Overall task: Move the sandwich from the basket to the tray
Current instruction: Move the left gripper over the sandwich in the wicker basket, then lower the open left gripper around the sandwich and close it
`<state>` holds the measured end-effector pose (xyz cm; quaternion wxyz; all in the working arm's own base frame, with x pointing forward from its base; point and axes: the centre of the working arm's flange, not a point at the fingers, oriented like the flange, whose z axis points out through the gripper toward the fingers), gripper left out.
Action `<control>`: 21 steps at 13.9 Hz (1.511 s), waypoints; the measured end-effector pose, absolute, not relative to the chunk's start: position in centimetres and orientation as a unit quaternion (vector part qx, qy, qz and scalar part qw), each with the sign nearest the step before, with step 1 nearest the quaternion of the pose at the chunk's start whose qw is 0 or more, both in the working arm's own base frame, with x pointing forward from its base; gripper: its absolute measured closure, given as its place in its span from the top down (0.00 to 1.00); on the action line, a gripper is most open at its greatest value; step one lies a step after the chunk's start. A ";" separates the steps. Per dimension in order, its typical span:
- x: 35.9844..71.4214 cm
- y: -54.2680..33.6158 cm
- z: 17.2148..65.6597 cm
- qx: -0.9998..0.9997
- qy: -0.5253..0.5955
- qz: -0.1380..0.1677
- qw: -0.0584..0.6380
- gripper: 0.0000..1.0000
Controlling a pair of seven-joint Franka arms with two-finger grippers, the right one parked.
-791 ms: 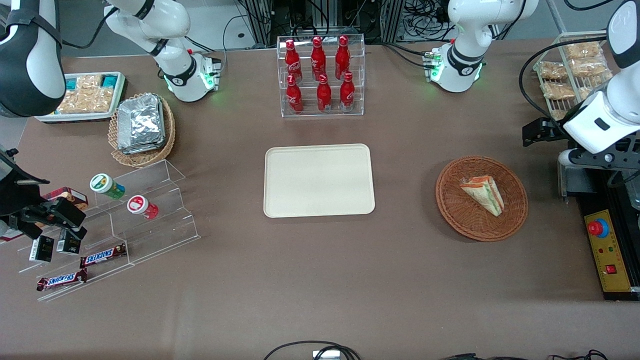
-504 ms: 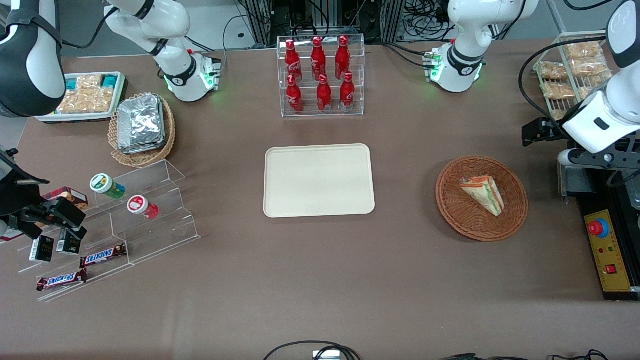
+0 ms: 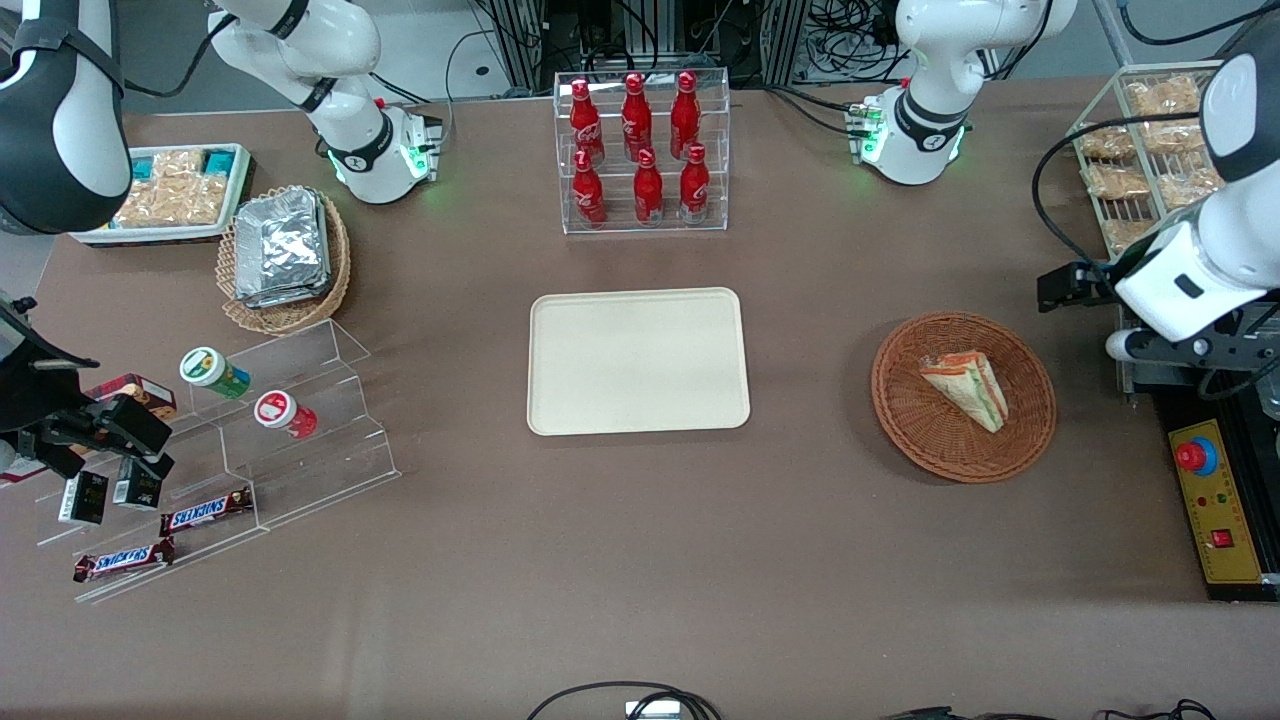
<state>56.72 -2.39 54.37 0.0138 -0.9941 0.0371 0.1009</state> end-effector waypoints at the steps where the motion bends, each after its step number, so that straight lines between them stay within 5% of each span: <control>1: 56.9 -1.7 53.2 -0.994 0.024 0.102 0.014 1.00; 13: 55.5 -1.1 40.1 -0.990 -0.113 0.085 0.030 1.00; 21: 53.5 -1.6 33.6 -0.979 -0.199 0.039 0.036 1.00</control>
